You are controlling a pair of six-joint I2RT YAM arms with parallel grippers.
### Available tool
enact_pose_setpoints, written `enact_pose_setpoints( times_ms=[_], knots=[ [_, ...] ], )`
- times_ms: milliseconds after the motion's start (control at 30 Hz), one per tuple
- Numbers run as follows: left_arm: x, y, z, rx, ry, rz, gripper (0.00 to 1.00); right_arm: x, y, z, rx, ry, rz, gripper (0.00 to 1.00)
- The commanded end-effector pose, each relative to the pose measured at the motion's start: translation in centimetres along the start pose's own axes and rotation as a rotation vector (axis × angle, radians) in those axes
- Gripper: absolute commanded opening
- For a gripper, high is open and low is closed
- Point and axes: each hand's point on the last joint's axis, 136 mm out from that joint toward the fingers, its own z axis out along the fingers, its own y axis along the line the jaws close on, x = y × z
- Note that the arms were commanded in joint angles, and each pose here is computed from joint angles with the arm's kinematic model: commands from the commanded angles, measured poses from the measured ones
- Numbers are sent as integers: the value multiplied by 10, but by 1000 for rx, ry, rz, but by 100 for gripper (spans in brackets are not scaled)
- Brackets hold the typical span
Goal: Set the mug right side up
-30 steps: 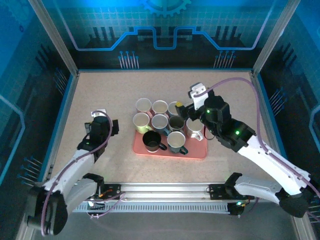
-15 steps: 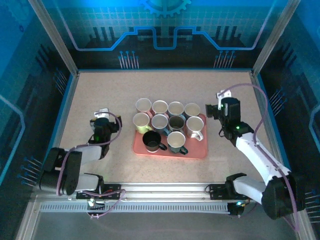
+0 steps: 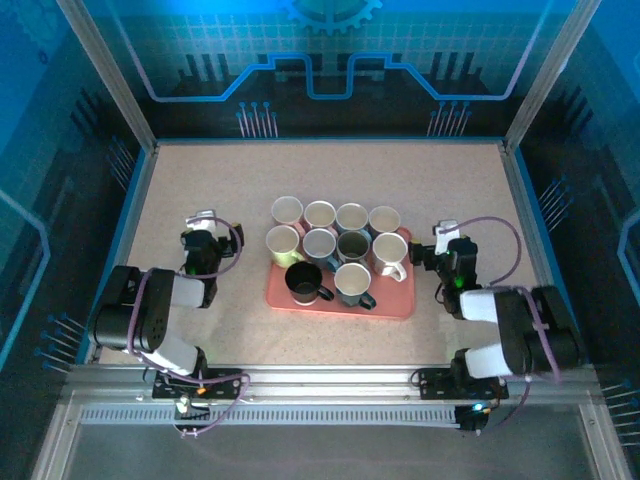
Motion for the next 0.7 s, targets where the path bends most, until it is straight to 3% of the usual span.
enact_pose_setpoints(
  times_ms=[0, 67, 433, 600, 667],
  knots=[
    [-18, -5, 3, 23, -55, -3, 99, -44, -13, 7, 52, -189, 21, 100],
    [-17, -6, 3, 21, -52, -1, 99, -40, -20, 21, 113, -67, 30, 100],
    [-18, -8, 3, 22, -52, 10, 99, -43, -14, 21, 112, -87, -4, 100],
    [-13, -39, -2, 168, -53, 100, 99, -43, -14, 21, 112, -87, -5, 100],
    [-14, -35, 4, 166, -24, 68, 99, -42, -14, 21, 112, -86, -5, 100]
  ],
)
